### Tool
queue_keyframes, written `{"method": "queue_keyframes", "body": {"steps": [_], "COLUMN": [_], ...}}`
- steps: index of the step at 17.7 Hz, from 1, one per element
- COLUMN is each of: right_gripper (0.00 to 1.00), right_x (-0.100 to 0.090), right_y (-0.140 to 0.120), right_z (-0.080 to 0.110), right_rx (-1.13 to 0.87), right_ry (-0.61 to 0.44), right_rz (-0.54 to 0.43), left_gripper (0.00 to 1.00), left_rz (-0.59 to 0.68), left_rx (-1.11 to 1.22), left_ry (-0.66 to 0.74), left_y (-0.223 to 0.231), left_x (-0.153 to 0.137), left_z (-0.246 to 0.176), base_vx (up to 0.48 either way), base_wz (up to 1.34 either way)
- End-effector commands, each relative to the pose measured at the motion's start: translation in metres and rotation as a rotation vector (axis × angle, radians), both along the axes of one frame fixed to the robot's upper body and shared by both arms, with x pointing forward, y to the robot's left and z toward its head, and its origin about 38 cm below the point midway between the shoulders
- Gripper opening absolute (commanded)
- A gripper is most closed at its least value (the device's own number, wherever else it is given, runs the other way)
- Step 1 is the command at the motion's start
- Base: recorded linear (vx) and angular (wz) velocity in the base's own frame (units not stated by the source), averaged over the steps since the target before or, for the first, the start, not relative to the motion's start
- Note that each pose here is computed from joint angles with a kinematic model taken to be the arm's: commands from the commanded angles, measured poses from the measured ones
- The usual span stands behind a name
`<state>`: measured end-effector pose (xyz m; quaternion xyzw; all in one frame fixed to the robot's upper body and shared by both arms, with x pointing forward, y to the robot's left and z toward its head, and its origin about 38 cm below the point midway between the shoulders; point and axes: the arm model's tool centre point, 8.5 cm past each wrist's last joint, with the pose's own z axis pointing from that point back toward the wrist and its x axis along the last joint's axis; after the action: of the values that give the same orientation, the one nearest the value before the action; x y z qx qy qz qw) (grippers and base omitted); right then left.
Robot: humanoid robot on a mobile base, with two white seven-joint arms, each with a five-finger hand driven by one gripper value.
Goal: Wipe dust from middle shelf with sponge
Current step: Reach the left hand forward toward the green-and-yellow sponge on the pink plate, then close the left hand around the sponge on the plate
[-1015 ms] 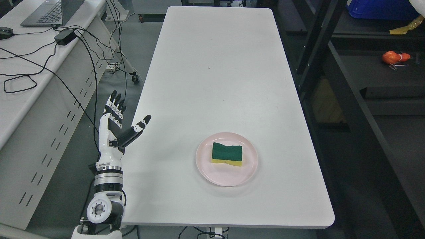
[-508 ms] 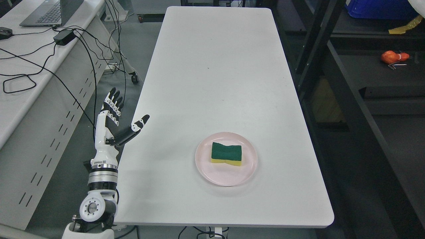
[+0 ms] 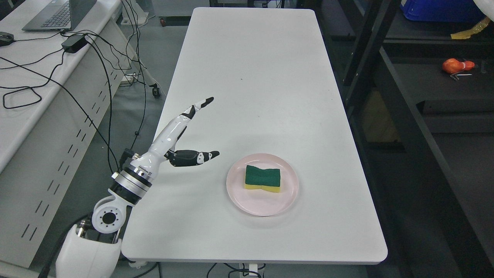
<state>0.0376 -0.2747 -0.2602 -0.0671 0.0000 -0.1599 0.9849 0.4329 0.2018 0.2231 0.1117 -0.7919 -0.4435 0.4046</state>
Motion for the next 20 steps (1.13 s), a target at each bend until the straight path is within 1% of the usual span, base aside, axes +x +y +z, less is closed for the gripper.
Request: {"method": "queue_keyframes", "body": {"steps": [1,3,5,8,11,15,18,20], "right_gripper": [1.0,1.0,1.0,1.0,1.0,1.0,1.0,1.0], "right_x": [0.006,0.006,0.006,0.006,0.006,0.006,0.006,0.006], "right_y": [-0.013,-0.013,-0.013,-0.013,-0.013,-0.013,-0.013,-0.013], "right_z": [0.001,0.001,0.001,0.001,0.001,0.001,0.001,0.001], "right_rx": [-0.021,-0.021,-0.021,-0.021,-0.021,-0.021,-0.021,-0.021], "right_ry": [-0.016,-0.016,-0.016,-0.016,-0.016,-0.016,-0.016,-0.016], "right_rz": [0.0,0.0,0.0,0.0,0.001,0.0,0.0,0.0], "left_gripper": [0.98,0.98,0.97,0.95,0.95,0.95,0.94,0.94], "left_rz": [-0.125,-0.153,-0.207,-0.196,-0.22,-0.277,-0.328,-0.322], "left_rx": [0.468,0.476,0.656,0.796,0.854,0.905,0.957,1.018], "left_ry": [-0.071,-0.074,-0.067,-0.093,-0.088,-0.075,-0.124,-0.142], "left_y": [-0.069,-0.084,-0.099,-0.109,-0.12,-0.132,-0.146,-0.148], "left_x": [0.012,0.01,0.013,0.019,0.024,0.015,0.013,0.016], "left_z": [-0.021,-0.022,-0.027,-0.031,-0.04,-0.048,-0.04,-0.036], "base_vx": [0.0,0.0,0.0,0.0,0.0,0.0,0.0,0.0], "base_wz": [0.0,0.0,0.0,0.0,0.0,0.0,0.0,0.0]}}
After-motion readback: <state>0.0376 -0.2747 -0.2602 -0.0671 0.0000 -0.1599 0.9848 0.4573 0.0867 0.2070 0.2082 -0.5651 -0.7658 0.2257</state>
